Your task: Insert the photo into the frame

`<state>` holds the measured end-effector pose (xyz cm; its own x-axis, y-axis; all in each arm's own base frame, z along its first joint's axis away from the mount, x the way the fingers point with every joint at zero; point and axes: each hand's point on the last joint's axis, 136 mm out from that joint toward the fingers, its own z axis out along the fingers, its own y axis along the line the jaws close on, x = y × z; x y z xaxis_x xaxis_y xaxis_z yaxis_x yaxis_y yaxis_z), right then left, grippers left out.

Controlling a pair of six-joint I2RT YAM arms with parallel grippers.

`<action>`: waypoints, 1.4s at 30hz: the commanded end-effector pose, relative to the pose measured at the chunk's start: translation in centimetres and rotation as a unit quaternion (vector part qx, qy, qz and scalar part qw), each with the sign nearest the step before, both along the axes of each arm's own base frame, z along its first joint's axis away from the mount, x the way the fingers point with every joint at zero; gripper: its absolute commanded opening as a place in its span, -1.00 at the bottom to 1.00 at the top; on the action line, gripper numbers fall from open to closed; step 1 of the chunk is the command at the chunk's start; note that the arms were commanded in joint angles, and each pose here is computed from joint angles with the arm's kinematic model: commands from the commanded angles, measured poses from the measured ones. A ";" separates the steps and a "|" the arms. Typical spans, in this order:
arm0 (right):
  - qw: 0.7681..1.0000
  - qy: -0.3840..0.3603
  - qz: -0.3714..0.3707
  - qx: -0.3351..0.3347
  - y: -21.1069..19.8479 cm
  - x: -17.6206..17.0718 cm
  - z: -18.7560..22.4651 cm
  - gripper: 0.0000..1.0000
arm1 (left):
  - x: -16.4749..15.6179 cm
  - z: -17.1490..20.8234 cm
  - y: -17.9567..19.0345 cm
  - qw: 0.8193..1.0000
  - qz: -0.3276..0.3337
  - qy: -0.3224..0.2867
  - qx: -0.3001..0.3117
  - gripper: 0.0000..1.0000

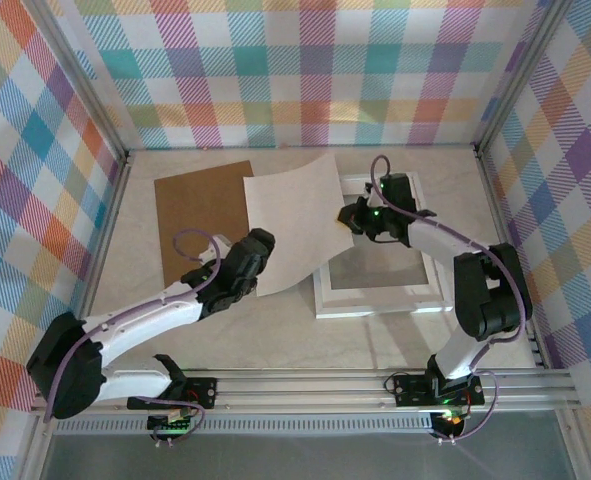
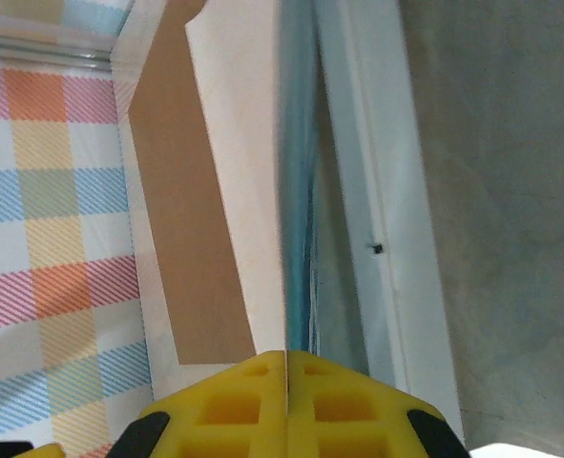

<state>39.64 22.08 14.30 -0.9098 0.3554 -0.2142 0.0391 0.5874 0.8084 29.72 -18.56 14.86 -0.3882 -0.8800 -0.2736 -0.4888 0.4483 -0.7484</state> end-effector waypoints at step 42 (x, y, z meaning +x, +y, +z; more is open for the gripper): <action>0.905 -0.009 -0.112 -0.411 -20.5 -6.4 -2.0 -1.00 | 6.4 -1.2 1.6 0.971 -0.205 0.007 0.120 0.99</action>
